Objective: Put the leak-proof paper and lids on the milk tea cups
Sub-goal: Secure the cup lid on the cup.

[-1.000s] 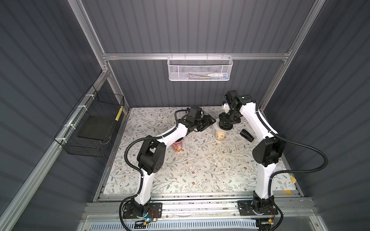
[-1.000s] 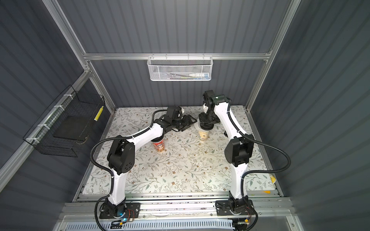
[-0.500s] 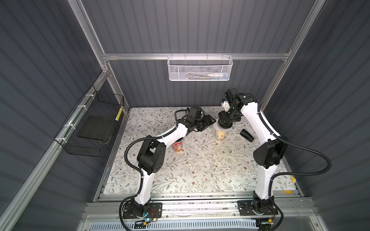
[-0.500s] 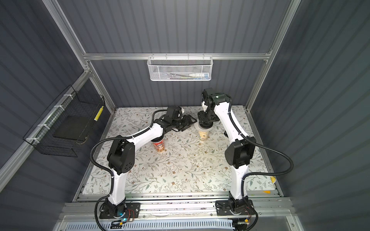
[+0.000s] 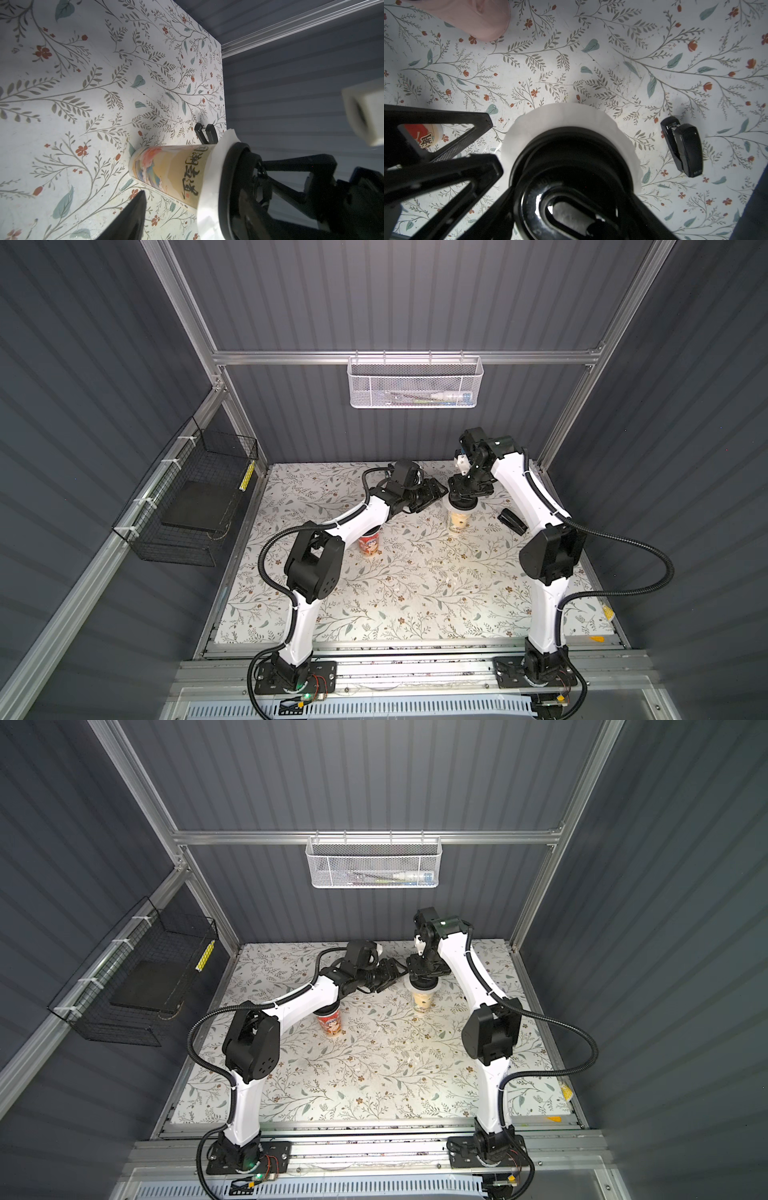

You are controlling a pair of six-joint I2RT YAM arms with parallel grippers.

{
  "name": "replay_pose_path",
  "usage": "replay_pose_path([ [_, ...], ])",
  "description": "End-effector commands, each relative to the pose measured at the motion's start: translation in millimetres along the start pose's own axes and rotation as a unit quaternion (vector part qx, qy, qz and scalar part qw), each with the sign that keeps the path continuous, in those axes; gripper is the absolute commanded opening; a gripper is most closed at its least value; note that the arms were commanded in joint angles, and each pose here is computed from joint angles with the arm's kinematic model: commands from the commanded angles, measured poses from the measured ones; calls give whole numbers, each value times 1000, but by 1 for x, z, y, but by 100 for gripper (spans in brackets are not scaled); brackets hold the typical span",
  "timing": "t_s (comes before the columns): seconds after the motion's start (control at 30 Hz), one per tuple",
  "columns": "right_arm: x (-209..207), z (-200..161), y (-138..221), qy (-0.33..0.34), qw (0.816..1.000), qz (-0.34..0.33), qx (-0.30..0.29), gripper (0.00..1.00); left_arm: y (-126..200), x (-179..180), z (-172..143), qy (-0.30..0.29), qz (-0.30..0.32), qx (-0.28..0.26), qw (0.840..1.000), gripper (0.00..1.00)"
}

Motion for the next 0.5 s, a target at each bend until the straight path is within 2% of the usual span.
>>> replay_pose_path([
  [0.0, 0, -4, -5, 8, 1000, -4, 12, 75, 1, 0, 2, 4, -4, 0, 1000, 71],
  [0.47, -7, -12, -12, 11, 999, -32, 23, 78, 1, 1, 2, 4, -2, -1, 1000, 71],
])
Point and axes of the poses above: each gripper's point midway between its finger pads, its own y axis back along the fingers, its own x axis along the line the jaws close on, z = x × y, the point moved 5 cm from there along y, back along the fingers, and after that the axes turned 2 degrees about y, right-handed, at the moved point
